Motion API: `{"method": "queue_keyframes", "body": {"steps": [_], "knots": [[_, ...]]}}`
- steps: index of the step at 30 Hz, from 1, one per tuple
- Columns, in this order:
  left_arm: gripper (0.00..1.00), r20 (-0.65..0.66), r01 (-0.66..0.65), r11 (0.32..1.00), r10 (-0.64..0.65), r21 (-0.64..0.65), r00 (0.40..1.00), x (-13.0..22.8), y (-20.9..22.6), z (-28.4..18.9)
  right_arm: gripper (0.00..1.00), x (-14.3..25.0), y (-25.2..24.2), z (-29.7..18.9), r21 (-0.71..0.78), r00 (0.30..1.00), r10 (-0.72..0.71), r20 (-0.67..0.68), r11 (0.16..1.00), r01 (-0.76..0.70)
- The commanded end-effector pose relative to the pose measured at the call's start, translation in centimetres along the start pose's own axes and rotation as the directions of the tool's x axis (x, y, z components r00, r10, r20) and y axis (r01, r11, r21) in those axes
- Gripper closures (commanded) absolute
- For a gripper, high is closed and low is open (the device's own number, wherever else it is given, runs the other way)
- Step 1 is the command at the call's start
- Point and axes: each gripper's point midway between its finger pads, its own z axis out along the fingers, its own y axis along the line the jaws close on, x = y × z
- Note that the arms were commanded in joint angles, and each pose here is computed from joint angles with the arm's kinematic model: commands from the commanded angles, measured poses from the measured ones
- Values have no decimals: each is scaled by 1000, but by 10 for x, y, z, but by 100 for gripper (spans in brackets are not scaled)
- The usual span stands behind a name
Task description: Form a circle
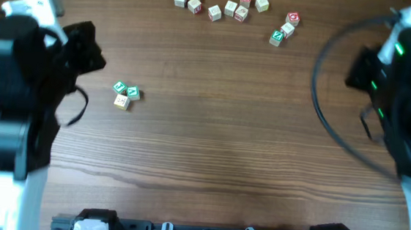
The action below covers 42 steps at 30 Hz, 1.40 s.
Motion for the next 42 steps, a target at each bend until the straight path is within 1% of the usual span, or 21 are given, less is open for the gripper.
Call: {"method": "queue_keyframes", "body": {"steps": [1,4,6,9,11,12,13,14,15,16,17,18,19,20,24,29,36,38,42], "knots": [[96,97,-84,996,81,32,992,3,-6,-48,95,-1,-29,-66,-1,986,113,120,994,-113],[96,134,-99,994,91,50,987,21,-1,-70,96,11,-49,-114,-43,960,185,209,983,-181],[96,137,-87,995,79,54,987,36,6,-75,95,25,-64,-131,-40,942,220,252,975,-217],[96,131,-43,997,34,63,991,57,15,-81,95,59,-84,-152,-49,916,254,310,967,-251],[96,143,-44,997,34,63,989,67,20,-84,95,85,-98,-165,-70,887,291,360,956,-285],[96,146,-44,997,34,64,989,68,21,-84,95,91,-103,-169,-75,876,299,379,953,-293],[92,147,-44,997,34,64,989,68,21,-84,95,97,-107,-173,-81,861,309,403,950,-303],[86,148,-44,997,34,65,988,68,20,-83,95,99,-110,-176,-86,853,314,418,948,-307],[66,146,-44,997,34,64,989,68,20,-82,95,103,-113,-180,-92,839,323,438,945,-315],[41,142,-44,997,34,63,989,68,21,-81,94,105,-116,-183,-96,829,329,452,942,-321],[0,129,-43,997,35,57,991,70,22,-78,82,106,-118,-185,-99,822,335,461,940,-327],[0,110,-41,998,35,49,993,74,23,-76,57,107,-118,-187,-102,820,337,464,939,-328],[0,95,-40,998,36,43,995,77,25,-74,31,107,-118,-187,-102,820,337,463,939,-328],[0,81,-39,999,36,37,996,79,26,-72,1,108,-118,-185,-100,823,337,458,939,-328],[0,35,-36,999,36,18,999,89,31,-69,0,122,-120,-179,-75,848,338,409,938,-337],[0,-89,-33,999,30,-33,996,119,44,-70,1,141,-122,-171,-27,888,304,345,949,-315],[0,-270,-41,993,10,-110,963,163,64,-79,0,185,-131,-161,74,954,235,185,965,-252],[0,-312,-45,991,3,-127,950,173,69,-83,0,185,-130,-161,73,954,236,187,965,-253],[0,-349,-49,988,-4,-143,937,183,73,-87,0,188,-135,-167,82,941,257,221,956,-281]]}}
